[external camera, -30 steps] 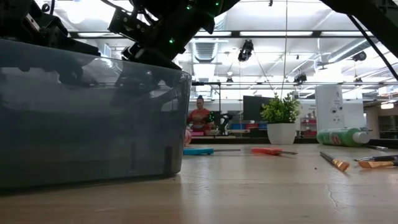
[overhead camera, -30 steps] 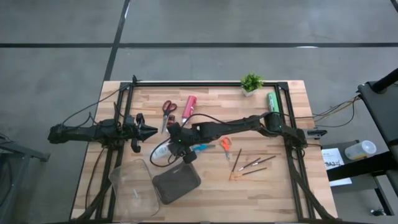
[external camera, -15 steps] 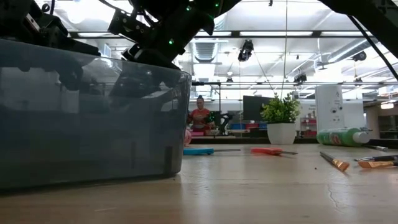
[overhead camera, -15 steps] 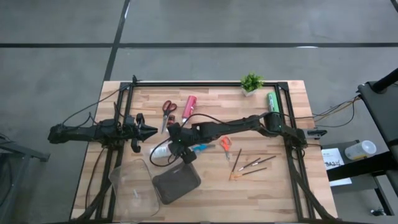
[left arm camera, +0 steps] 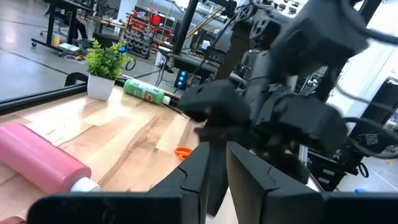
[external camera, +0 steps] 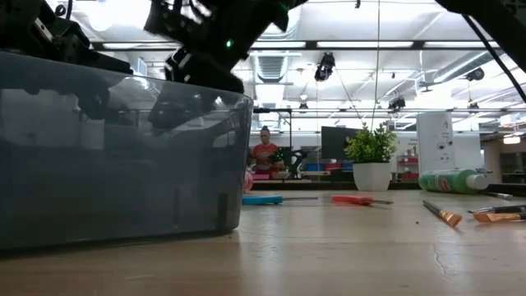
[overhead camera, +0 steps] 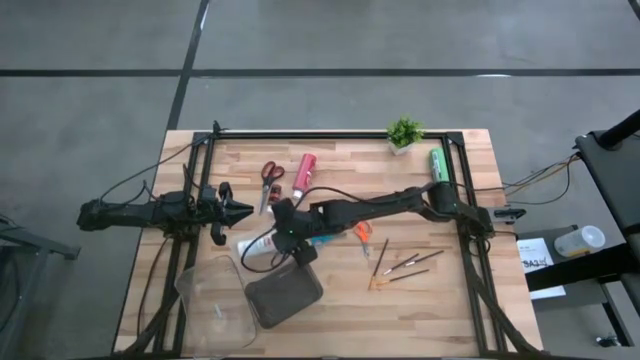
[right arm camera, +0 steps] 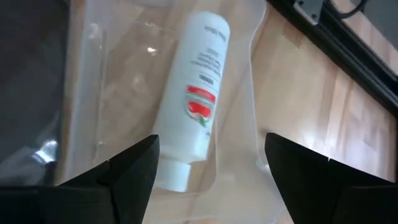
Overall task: Pick & Place Paint Supplies
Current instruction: Put the green paint bottle into the top transparent bin
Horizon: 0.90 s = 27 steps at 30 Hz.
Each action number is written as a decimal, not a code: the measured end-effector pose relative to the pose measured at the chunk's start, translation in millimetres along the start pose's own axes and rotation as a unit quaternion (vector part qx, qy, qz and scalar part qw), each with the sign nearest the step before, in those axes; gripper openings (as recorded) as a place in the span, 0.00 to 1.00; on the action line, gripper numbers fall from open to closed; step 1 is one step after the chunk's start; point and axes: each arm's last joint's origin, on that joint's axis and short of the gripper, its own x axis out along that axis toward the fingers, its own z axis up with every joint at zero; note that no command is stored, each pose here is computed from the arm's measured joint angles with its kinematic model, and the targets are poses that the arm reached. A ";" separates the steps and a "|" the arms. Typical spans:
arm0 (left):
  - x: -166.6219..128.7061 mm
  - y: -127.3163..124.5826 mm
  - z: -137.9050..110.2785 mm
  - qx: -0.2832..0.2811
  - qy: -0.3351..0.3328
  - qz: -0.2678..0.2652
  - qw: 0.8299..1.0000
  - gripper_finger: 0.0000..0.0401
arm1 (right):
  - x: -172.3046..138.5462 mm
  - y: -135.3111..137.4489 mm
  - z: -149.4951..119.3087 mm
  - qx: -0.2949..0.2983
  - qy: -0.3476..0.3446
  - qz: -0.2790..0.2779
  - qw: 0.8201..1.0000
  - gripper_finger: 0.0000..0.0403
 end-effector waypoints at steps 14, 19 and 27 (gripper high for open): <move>0.0 0.0 0.0 0.000 0.000 0.000 1.000 0.15 | -62.7 23.8 -31.9 0.164 0.039 -0.055 0.984 0.72; 0.5 0.2 -0.6 0.000 0.003 0.001 1.000 0.15 | -104.7 32.1 -54.9 0.252 0.027 -0.123 0.960 0.72; 1.1 0.4 -1.6 0.001 0.009 0.003 1.000 0.15 | -173.6 38.8 -105.1 0.387 0.001 -0.213 0.897 0.72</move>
